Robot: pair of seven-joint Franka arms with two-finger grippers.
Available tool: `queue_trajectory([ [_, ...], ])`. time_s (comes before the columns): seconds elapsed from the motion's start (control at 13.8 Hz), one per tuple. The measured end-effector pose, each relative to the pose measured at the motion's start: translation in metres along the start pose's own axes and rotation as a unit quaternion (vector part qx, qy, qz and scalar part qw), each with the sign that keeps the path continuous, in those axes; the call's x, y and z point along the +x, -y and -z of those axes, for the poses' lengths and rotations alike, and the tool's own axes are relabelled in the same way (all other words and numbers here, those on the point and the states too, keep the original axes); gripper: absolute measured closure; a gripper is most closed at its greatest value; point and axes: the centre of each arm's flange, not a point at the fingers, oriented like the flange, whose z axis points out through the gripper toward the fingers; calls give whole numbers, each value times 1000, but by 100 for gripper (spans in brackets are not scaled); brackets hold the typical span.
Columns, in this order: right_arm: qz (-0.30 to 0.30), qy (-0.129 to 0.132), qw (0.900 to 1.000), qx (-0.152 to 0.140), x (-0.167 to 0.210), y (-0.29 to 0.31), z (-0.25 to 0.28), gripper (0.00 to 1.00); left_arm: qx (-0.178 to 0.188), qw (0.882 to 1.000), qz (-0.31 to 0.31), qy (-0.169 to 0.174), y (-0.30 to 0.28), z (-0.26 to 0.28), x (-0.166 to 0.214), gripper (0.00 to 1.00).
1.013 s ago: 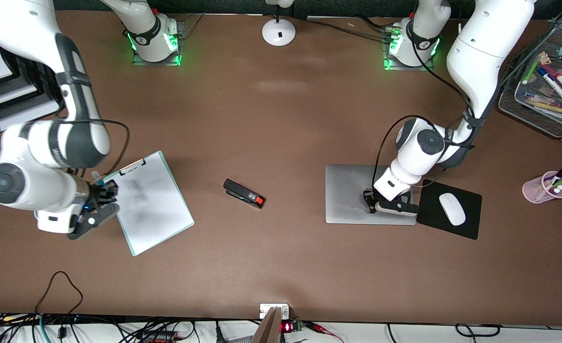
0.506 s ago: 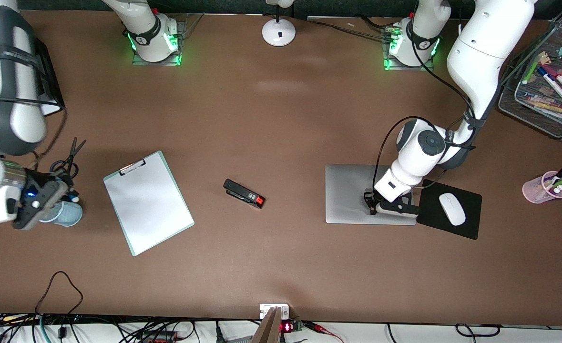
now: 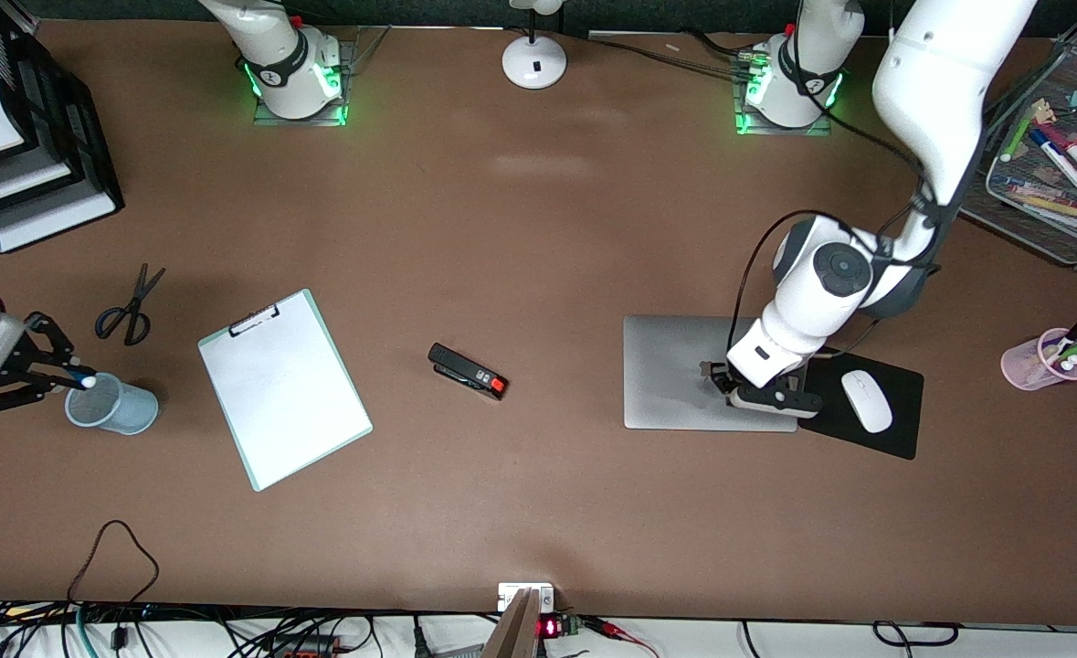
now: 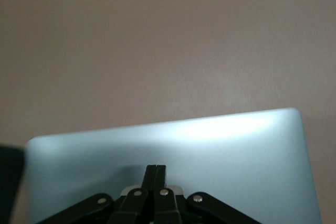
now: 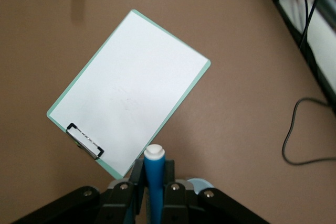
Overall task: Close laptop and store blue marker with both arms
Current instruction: 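Push the lid shut with the left gripper while the right gripper carries the marker, then raise the left gripper off the laptop while the right gripper lowers the marker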
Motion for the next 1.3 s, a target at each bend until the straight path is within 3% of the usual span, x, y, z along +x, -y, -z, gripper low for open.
queue_trajectory([
  [0.14,29,-38,999,-4,-15,-5,0,82,21,999,-8,32,-5,32,-2,90],
  [0.43,90,-106,990,-37,-51,-20,-12,82,56,995,-24,82,-21,94,-12,57],
  [0.58,101,-138,984,-51,-70,-27,-24,82,66,993,-29,92,-26,114,-17,52],
  [0.94,81,-200,975,-53,-110,-36,-66,82,91,988,-30,121,-29,148,-27,2],
  [1.08,85,-215,971,-53,-117,-37,-83,82,97,986,-37,133,-43,172,-36,0],
  [1.3,82,-219,971,-51,-127,-38,-91,82,108,981,-31,156,-50,216,-33,0],
])
